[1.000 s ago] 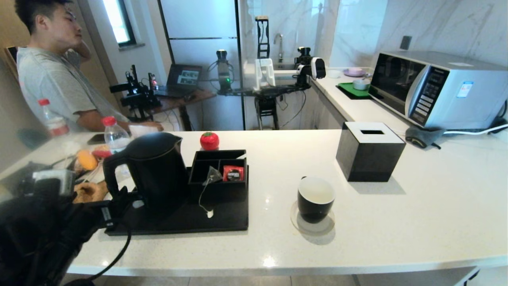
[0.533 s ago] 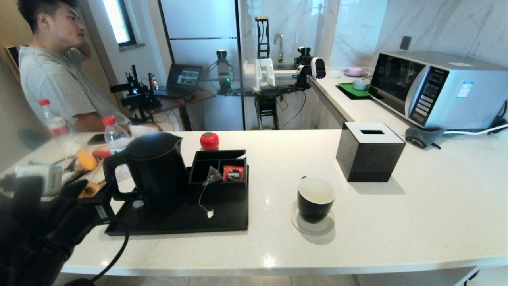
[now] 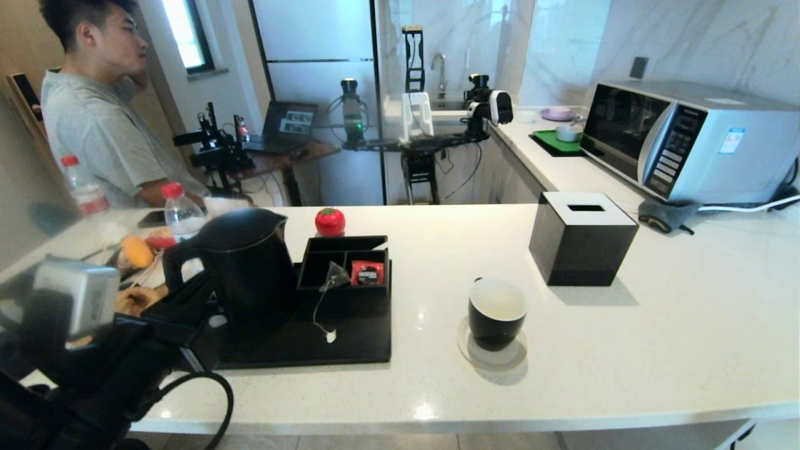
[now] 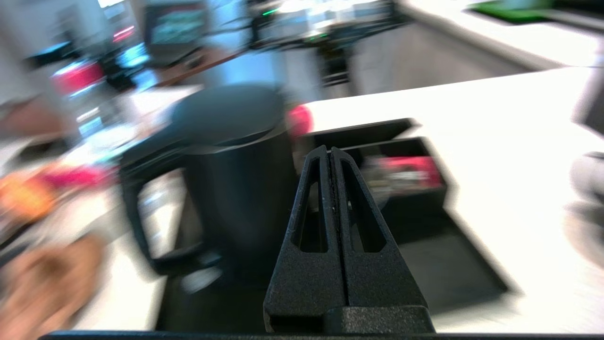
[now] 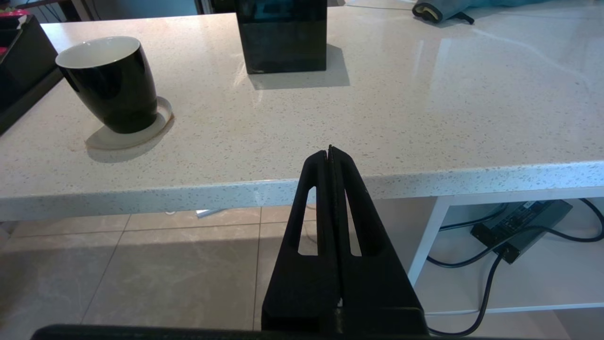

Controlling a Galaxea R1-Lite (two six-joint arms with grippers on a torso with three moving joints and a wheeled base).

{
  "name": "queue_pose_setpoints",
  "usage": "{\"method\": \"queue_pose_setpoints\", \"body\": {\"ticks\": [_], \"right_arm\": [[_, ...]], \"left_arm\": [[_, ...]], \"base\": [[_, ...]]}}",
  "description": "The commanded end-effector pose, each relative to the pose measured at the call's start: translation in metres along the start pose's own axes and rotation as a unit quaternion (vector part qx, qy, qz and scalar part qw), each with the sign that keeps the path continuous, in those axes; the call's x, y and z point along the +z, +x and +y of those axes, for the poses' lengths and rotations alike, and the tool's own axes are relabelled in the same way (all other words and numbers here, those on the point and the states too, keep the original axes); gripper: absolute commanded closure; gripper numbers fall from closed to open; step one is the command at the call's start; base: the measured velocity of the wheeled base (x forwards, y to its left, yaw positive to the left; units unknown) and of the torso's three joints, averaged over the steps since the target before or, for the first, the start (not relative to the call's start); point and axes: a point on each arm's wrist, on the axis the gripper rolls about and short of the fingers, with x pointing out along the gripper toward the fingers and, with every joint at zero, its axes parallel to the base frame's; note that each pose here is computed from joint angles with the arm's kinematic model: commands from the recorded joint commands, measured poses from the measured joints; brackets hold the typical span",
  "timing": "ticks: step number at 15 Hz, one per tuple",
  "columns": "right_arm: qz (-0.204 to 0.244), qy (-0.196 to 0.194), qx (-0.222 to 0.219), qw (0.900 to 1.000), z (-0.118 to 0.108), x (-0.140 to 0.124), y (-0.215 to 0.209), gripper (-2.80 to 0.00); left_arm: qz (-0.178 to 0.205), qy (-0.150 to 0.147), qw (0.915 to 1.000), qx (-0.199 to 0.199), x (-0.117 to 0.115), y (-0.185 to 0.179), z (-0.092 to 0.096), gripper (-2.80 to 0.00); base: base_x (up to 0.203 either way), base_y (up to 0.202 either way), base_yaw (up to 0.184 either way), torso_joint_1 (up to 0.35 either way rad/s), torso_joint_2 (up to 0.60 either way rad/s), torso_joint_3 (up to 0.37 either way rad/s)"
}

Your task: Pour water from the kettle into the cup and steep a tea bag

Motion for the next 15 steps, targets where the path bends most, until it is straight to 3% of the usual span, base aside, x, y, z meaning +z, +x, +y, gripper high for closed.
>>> {"method": "queue_pose_setpoints", "body": {"ticks": [1,4,7,10,12,15], "right_arm": [[0.0,0.0,0.0,1.0,0.0,0.0,0.0,0.0],[0.0,0.0,0.0,1.0,0.0,0.0,0.0,0.0],[0.0,0.0,0.0,1.0,0.0,0.0,0.0,0.0],[0.0,0.0,0.0,1.0,0.0,0.0,0.0,0.0],[0.0,0.0,0.0,1.0,0.0,0.0,0.0,0.0],[0.0,0.0,0.0,1.0,0.0,0.0,0.0,0.0]], "left_arm": [[-0.028,-0.011,0.9989,-0.036,0.009,-0.004,-0.011,0.0],[-0.002,0.0,0.9984,-0.056,0.018,0.011,-0.023,0.0],[0.071,0.028,0.9951,-0.064,0.034,0.03,-0.031,0.0],[0.161,0.059,0.983,-0.067,0.054,0.048,-0.035,0.0],[0.199,0.063,0.9751,-0.076,0.064,0.066,-0.038,0.0],[0.271,0.077,0.9549,-0.093,0.063,0.095,-0.047,0.0]], "base": [[0.0,0.0,0.0,0.0,0.0,0.0],[0.0,0.0,0.0,0.0,0.0,0.0],[0.0,0.0,0.0,0.0,0.0,0.0],[0.0,0.0,0.0,0.0,0.0,0.0],[0.0,0.0,0.0,0.0,0.0,0.0],[0.0,0.0,0.0,0.0,0.0,0.0]]}}
